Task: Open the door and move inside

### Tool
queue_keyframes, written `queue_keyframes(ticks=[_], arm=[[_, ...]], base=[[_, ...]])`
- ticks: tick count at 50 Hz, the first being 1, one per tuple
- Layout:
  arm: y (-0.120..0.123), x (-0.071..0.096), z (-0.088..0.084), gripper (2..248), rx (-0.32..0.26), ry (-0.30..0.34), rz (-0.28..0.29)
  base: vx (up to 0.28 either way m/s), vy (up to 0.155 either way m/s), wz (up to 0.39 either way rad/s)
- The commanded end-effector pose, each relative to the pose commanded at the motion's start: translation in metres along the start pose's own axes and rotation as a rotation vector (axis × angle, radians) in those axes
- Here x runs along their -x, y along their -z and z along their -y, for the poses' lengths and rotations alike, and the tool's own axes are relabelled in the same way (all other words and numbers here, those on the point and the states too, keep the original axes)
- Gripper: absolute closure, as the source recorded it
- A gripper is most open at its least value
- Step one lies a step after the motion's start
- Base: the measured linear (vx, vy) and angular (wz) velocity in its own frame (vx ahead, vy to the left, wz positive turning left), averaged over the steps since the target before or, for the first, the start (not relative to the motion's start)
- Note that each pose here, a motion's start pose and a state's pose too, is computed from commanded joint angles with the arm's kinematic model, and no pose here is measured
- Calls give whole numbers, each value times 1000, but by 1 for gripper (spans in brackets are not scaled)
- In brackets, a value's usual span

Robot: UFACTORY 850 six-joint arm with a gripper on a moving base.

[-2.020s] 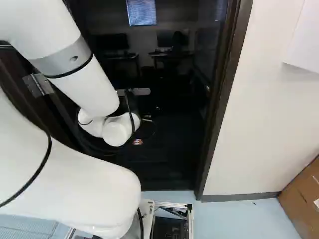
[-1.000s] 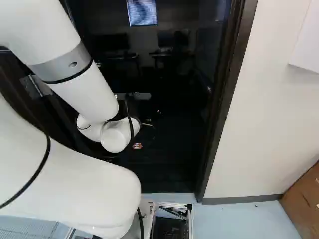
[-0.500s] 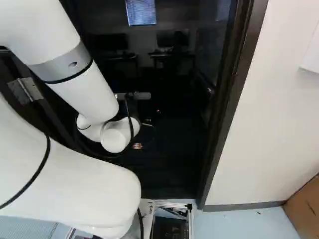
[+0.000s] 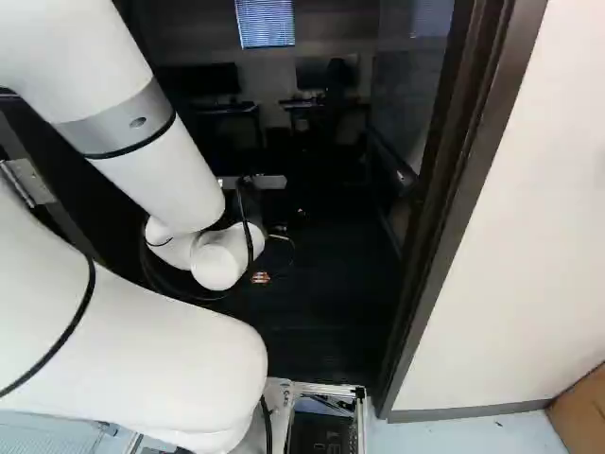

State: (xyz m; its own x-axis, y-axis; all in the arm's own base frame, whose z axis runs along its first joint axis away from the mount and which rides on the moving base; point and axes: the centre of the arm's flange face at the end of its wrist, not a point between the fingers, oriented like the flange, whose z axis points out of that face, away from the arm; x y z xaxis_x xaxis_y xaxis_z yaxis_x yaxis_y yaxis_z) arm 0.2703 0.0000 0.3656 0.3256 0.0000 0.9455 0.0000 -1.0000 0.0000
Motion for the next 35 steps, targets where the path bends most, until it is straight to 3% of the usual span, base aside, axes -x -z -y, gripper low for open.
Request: queue_keyframes(ticks=[35], arm=[[0,0,0,3,0,0,0]], base=[[179,6,-9]])
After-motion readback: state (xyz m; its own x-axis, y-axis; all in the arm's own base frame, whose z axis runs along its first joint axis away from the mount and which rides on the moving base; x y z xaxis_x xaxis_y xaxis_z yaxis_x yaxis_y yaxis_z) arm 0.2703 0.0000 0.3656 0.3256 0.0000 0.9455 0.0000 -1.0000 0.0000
